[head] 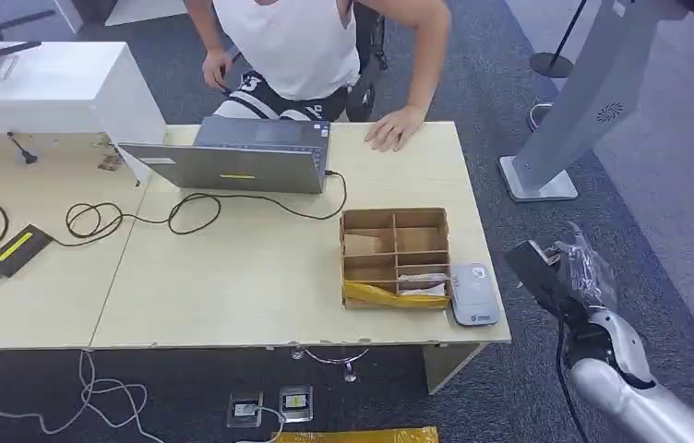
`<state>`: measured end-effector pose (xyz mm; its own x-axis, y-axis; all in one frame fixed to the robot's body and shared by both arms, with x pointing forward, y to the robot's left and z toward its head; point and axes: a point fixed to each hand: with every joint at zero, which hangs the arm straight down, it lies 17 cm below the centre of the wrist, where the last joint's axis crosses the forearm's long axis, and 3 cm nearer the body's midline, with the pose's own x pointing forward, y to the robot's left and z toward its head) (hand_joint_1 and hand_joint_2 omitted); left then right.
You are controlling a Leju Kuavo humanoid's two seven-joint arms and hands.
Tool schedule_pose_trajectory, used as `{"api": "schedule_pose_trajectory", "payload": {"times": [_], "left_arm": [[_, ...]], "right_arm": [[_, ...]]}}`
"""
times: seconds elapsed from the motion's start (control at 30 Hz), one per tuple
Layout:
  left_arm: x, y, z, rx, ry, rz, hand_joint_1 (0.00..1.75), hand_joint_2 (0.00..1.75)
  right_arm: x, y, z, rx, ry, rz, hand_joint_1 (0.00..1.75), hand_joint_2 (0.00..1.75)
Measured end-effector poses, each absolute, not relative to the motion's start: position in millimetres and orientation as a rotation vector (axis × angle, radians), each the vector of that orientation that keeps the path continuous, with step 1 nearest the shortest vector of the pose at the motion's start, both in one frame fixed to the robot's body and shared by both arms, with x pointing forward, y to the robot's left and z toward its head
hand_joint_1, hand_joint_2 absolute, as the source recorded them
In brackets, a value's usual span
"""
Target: Pass the card to the sensor for recognition and then transmit it.
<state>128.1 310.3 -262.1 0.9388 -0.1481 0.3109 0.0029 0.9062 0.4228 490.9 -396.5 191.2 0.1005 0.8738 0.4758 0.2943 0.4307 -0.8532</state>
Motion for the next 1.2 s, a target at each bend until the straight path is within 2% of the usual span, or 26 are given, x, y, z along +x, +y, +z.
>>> {"api": "schedule_pose_trajectory", "payload": {"times": [0.63,1.2], "left_arm": [[133,303,-261,0.414,-0.360,-0.099,0.00,1.75],[133,300,-262,0.407,-0.363,-0.114,0.00,1.75]], "right_arm": [[499,-355,165,-1.032,-1.438,0.737,1.75,1.75],[505,-350,132,-0.970,-1.375,0.726,1.75,1.75]]}}
